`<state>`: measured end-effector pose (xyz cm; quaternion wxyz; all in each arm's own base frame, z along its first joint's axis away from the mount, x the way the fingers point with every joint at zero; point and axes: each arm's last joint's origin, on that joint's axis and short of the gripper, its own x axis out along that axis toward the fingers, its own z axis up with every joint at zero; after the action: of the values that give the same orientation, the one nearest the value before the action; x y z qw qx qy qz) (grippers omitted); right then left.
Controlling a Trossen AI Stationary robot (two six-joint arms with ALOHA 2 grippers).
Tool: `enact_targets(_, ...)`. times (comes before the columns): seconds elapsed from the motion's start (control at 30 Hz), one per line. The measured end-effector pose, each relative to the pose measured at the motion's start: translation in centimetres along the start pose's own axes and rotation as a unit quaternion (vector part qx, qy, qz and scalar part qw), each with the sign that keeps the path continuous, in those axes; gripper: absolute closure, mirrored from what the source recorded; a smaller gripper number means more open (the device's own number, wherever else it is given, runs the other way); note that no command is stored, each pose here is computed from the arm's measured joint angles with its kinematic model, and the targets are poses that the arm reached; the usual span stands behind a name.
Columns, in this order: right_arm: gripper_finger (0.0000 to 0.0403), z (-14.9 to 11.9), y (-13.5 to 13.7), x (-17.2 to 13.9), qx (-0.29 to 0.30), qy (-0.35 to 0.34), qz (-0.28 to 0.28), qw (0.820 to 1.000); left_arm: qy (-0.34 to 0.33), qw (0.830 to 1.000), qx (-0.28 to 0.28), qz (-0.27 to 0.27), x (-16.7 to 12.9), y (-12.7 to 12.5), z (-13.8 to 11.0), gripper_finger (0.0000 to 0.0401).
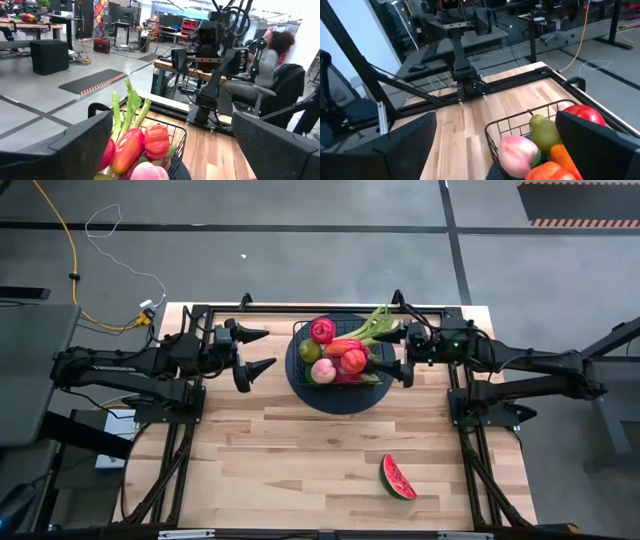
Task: Build produce basket
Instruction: Put the watermelon into the wire basket
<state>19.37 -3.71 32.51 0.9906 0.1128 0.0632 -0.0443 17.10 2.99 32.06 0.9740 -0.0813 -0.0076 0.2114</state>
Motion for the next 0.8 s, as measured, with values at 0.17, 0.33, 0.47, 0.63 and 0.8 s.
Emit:
enact_targets(0.17, 0.0004, -0.14, 0.15, 0.15, -0.058, 0.005, 0.004, 0.998, 0.000, 1.000, 0.007, -0.005, -0.01, -0.03, 0.00, 0.0004)
enact_targets(0.33, 0.0004, -0.21, 0.47, 0.20, -0.137, 0.005, 0.001, 0.991, 0.001, 1.000, 0.025, -0.005, 0.00, -0.03, 0.00, 0.0004)
enact_targets(0.47, 0.0004, -0.19, 0.38, 0.20, -0.132, 0.003, -0.022, 0.991, 0.001, 1.000, 0.025, -0.005, 0.00, -0.03, 0.00, 0.0004)
enact_targets(0.63, 0.0004, -0.19, 0.38, 0.20, -0.106, 0.002, -0.023, 0.994, -0.001, 1.000, 0.025, 0.005, 0.00, 0.03, 0.01, 0.0004)
enact_targets(0.8, 0.0004, -0.63, 0.57, 0.19, -0.009, 0.025, -0.026, 0.999, -0.001, 1.000, 0.025, 0.009, 0.00, 0.05, 0.01, 0.0004)
